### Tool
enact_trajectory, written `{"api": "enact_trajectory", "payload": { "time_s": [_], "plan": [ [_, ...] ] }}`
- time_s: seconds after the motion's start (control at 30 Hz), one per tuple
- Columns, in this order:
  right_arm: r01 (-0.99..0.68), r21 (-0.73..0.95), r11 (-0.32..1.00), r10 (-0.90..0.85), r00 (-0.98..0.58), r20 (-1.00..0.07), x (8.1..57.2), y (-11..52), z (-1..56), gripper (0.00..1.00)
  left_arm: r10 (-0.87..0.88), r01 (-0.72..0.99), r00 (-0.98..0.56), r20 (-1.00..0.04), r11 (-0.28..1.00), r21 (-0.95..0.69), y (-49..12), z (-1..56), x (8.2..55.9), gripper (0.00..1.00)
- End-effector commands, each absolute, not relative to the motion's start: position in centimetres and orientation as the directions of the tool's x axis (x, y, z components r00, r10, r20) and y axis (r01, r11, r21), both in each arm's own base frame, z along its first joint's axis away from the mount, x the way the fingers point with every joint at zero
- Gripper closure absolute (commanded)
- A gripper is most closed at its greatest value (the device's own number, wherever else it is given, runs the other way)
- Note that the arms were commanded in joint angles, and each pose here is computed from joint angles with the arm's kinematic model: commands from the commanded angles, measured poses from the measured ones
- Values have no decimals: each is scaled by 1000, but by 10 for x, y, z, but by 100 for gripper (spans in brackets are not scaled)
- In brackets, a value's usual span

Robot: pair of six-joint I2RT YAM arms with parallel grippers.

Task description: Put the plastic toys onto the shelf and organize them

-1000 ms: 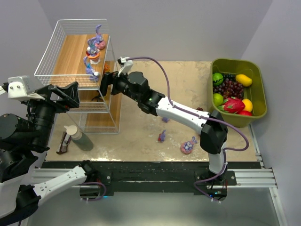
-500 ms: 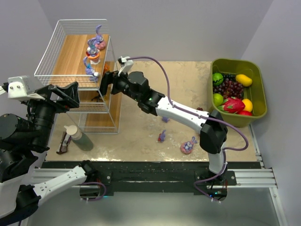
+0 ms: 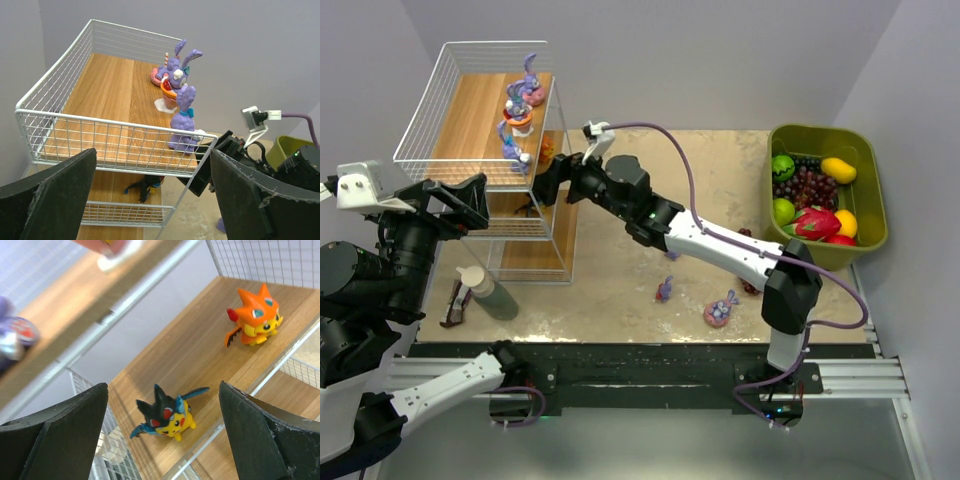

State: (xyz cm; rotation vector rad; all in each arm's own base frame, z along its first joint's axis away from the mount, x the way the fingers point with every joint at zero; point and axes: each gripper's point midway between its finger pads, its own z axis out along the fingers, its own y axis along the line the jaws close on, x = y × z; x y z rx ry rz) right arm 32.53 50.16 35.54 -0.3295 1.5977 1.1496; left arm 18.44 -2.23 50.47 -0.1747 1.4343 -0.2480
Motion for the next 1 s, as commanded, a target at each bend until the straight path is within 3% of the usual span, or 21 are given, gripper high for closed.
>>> {"api": "enact_trajectory", "payload": {
  "time_s": [0.0, 0.3, 0.57, 0.77, 0.97],
  "plan": [
    [-731, 486, 478, 426, -292, -857, 323, 479, 404, 4, -301, 88, 127, -945, 953, -291, -29, 510, 186, 0],
    [-660, 502, 559, 418, -298, -858, 328, 447, 392, 4, -309, 121, 125, -943, 948, -295, -37, 514, 188, 1],
    [-374, 530, 761, 399, -373, -837, 340, 348, 347, 5, -311, 176, 106, -944, 941, -290, -58, 518, 196, 0],
    [-217, 466, 858, 320, -486, -813, 309, 289, 300, 8, -303, 222, 88, -949, 934, -278, -75, 517, 203, 0],
    [-59, 405, 912, 281, -630, -724, 268, 245, 231, 12, -291, 277, 54, -955, 923, -265, -94, 510, 207, 0]
  ]
}}
